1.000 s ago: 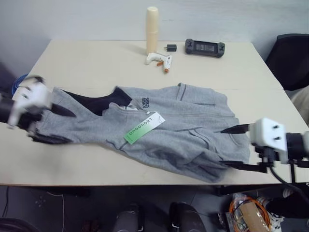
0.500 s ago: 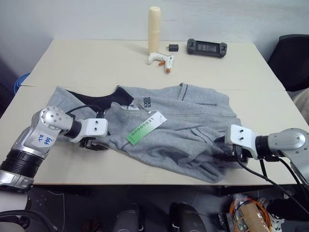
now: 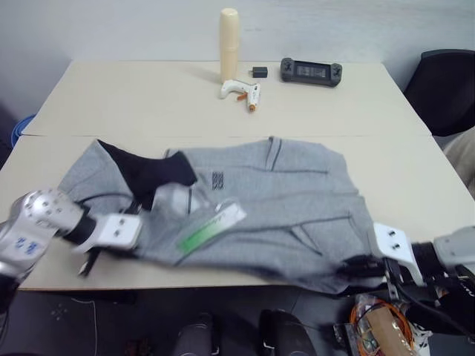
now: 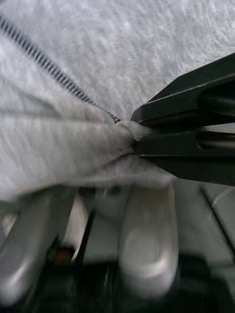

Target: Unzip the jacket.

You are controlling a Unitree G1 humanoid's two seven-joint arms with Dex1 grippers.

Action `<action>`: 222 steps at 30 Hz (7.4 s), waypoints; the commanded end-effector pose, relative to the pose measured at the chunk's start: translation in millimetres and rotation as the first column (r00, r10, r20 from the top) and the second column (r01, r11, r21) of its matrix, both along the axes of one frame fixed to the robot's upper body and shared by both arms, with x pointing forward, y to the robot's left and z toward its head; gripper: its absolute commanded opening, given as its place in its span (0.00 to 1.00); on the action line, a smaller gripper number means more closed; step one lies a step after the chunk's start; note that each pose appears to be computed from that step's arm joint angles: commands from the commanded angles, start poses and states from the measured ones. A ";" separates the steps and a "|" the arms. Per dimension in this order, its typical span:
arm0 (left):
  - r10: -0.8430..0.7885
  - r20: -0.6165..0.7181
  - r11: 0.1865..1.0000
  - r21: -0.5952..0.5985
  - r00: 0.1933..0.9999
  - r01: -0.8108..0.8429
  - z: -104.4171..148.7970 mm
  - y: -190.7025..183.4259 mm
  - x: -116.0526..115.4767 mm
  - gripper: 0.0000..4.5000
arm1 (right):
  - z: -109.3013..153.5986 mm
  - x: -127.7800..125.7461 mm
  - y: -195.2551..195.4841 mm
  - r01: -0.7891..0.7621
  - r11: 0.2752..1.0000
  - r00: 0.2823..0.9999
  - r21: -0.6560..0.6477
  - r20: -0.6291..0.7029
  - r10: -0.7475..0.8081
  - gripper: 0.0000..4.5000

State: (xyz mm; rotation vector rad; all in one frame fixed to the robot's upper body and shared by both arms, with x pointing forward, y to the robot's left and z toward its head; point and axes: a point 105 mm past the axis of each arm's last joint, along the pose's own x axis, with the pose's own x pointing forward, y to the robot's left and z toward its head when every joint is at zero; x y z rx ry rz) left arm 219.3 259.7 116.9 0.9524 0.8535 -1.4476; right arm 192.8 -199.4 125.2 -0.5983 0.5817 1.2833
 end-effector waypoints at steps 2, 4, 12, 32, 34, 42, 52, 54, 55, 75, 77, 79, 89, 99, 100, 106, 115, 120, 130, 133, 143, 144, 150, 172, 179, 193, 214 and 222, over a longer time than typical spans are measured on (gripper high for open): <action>0.042 0.088 0.999 0.003 0.995 -0.042 1.8 1.3 7.8 0.00 | 10.8 6.3 0.5 0.054 0.999 0.994 0.008 0.095 -0.054 0.00; 0.071 0.161 0.997 -0.016 0.984 -0.070 -2.6 -2.9 20.9 0.00 | 11.0 15.3 0.6 0.093 0.996 0.985 0.015 0.144 -0.094 0.00; 0.152 0.197 0.987 -0.081 0.969 -0.138 -14.0 -13.4 28.6 0.12 | 18.7 19.0 -7.2 0.153 0.988 0.971 -0.003 0.186 -0.150 0.18; 0.111 -0.014 0.893 -0.437 0.994 -0.106 81.5 -47.1 8.5 0.86 | 50.5 65.5 109.2 -0.191 0.975 0.756 0.114 0.650 0.072 0.90; 0.092 -0.007 0.898 -0.432 0.996 -0.086 81.0 -51.3 13.1 0.86 | 39.3 67.5 127.0 -0.265 0.960 0.735 0.094 0.664 0.138 0.81; 0.073 0.067 0.886 -0.463 0.995 -0.034 89.3 -71.0 37.8 0.86 | 26.1 67.8 173.6 -0.420 0.899 0.689 0.122 0.688 0.229 0.43; 0.060 0.084 0.886 -0.463 0.995 -0.014 89.2 -74.6 37.5 0.86 | 12.2 62.2 183.6 -0.484 0.875 0.612 0.030 0.726 0.314 0.20; 0.058 0.089 0.888 -0.460 0.994 -0.010 88.8 -74.7 37.2 0.86 | 13.1 58.5 180.8 -0.488 0.872 0.617 0.037 0.721 0.315 0.20; 0.056 0.090 0.888 -0.459 0.994 -0.009 88.6 -74.9 37.2 0.86 | 13.7 57.8 180.5 -0.484 0.874 0.619 0.042 0.723 0.309 0.20; 0.011 0.116 0.887 -0.459 0.993 0.044 89.2 -85.6 46.0 0.86 | 14.8 50.6 185.7 -0.439 0.897 0.558 0.045 0.796 0.233 0.62; 0.010 0.118 0.887 -0.460 0.993 0.046 90.6 -85.9 47.5 0.86 | 15.0 49.8 194.7 -0.457 0.888 0.548 0.058 0.804 0.230 0.62; 0.010 0.120 0.887 -0.459 0.993 0.047 91.7 -85.7 48.8 0.86 | 16.5 50.1 200.9 -0.468 0.881 0.541 0.069 0.810 0.224 0.62; 0.010 0.130 0.890 -0.453 0.991 0.051 94.3 -84.7 50.1 0.86 | 5.0 55.0 216.6 -0.507 0.862 0.501 0.025 0.822 0.271 0.62; 0.015 0.134 0.894 -0.446 0.991 0.047 92.0 -81.6 49.2 0.86 | -2.1 47.6 189.8 -0.501 0.865 0.503 -0.026 0.805 0.316 0.62; 0.014 0.136 0.894 -0.445 0.991 0.049 91.7 -81.8 49.5 0.86 | -4.4 46.0 189.6 -0.510 0.860 0.500 -0.034 0.801 0.329 0.62; 0.008 0.139 0.895 -0.443 0.990 0.055 91.7 -82.2 50.1 0.86 | 8.9 51.4 204.5 -0.500 0.865 0.498 0.043 0.832 0.247 0.62; 0.009 0.146 0.899 -0.434 0.989 0.056 94.3 -81.0 51.7 0.86 | 22.7 49.3 238.5 -0.533 0.824 0.547 0.192 0.821 0.162 0.62; 0.015 0.148 0.902 -0.429 0.989 0.050 93.3 -78.4 52.0 0.86 | 22.1 50.4 240.0 -0.518 0.829 0.574 0.211 0.804 0.154 0.62; 0.010 0.156 0.898 -0.437 0.988 0.060 90.1 -80.2 55.7 0.86 | 16.7 63.0 222.2 -0.439 0.872 0.631 0.217 0.765 0.128 0.01; -0.011 0.161 0.894 -0.441 0.987 0.082 88.8 -84.2 57.7 0.86 | 18.8 63.2 212.7 -0.409 0.885 0.640 0.223 0.762 0.104 0.01; -0.157 0.212 0.890 -0.393 0.965 0.231 60.7 -119.1 82.9 0.86 | 44.3 74.2 183.9 -0.229 0.901 0.654 0.368 0.744 -0.138 0.01; -0.176 0.219 0.901 -0.356 0.960 0.247 52.7 -118.4 86.9 0.86 | 47.1 76.4 180.3 -0.204 0.897 0.656 0.393 0.734 -0.172 0.01; -0.158 0.221 0.922 -0.317 0.962 0.224 25.2 -112.3 105.7 0.86 | 59.6 93.1 161.9 -0.071 0.875 0.644 0.480 0.692 -0.327 0.01; 0.058 0.225 0.903 -0.428 0.973 0.045 -18.8 -102.8 113.8 0.86 | 80.6 136.9 25.4 0.389 0.798 0.322 0.461 0.743 -0.587 0.01; 0.084 0.234 0.902 -0.430 0.969 0.025 -17.7 -97.4 114.3 0.86 | 92.8 134.9 -78.1 0.578 0.736 0.179 0.352 0.826 -0.535 0.01; 0.115 0.245 0.903 -0.430 0.963 0.001 -14.1 -90.2 114.2 0.86 | 144.0 130.9 -216.2 0.757 0.577 -0.051 0.306 0.909 -0.415 0.01; 0.159 0.238 0.885 -0.464 0.958 -0.032 -16.2 -90.3 108.5 0.86 | 165.0 143.6 -228.1 0.714 0.571 -0.032 0.405 0.833 -0.552 0.01; 0.161 0.013 0.719 -0.686 0.987 -0.108 42.2 -102.9 89.8 0.94 | 94.9 150.0 -136.2 0.560 0.724 0.559 0.402 0.461 -0.689 0.20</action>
